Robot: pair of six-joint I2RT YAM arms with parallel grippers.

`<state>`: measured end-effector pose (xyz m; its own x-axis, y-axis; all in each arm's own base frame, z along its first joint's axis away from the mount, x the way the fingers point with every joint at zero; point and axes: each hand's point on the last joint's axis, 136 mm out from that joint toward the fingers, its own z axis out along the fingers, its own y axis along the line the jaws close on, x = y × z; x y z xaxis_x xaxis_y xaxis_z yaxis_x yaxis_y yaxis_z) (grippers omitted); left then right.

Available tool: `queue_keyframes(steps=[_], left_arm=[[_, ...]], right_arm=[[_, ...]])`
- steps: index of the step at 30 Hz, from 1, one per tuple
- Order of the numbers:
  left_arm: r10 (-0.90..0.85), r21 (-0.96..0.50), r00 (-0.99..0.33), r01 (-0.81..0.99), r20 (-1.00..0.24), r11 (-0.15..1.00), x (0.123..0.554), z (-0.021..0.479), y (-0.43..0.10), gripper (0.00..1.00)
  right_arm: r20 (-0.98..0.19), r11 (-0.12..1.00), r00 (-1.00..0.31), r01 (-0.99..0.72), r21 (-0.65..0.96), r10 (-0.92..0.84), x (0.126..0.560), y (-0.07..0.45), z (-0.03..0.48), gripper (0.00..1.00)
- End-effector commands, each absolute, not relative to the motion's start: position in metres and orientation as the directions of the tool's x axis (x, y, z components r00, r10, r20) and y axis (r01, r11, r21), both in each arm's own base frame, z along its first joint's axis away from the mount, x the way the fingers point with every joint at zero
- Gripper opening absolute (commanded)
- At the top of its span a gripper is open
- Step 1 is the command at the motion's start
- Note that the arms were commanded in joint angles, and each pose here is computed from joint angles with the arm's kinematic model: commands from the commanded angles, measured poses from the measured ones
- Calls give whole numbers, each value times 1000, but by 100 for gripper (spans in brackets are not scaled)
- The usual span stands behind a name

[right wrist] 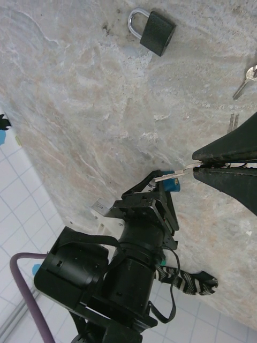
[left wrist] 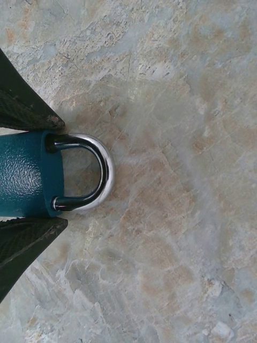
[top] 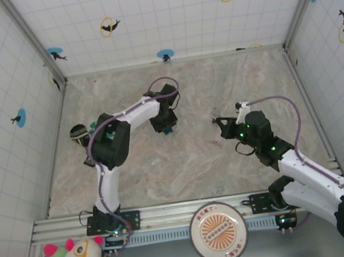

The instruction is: Unlock with the key

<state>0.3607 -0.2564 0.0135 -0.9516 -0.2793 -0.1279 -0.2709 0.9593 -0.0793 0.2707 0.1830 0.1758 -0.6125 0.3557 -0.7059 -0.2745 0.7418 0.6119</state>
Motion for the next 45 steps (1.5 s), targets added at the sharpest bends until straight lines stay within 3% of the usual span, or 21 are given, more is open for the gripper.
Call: queue_keyframes(steps=[1,7,13,17,30,45], left_arm=[[-224,62,-973,-227,-50,972,337,-26,-245,45],[-178,109,-984,-180,-21,978,330,-40,-247,44],[-163,60,-986,-161,31,985,317,-54,-254,25],[-164,18,-986,-164,17,986,319,-47,-259,24],[-258,-214,-947,-216,-191,953,352,62,-258,22],[-416,-534,-880,-243,-229,810,362,166,-271,22]], right_arm=[[-720,729,-571,-283,623,394,276,180,185,0],[-719,733,-567,-272,623,402,278,176,184,0],[-714,734,-566,-259,628,412,279,174,183,0],[-710,735,-572,-252,629,411,279,174,182,0],[-713,724,-610,-310,616,346,274,196,177,0],[-728,619,-558,-422,662,398,285,268,200,0]])
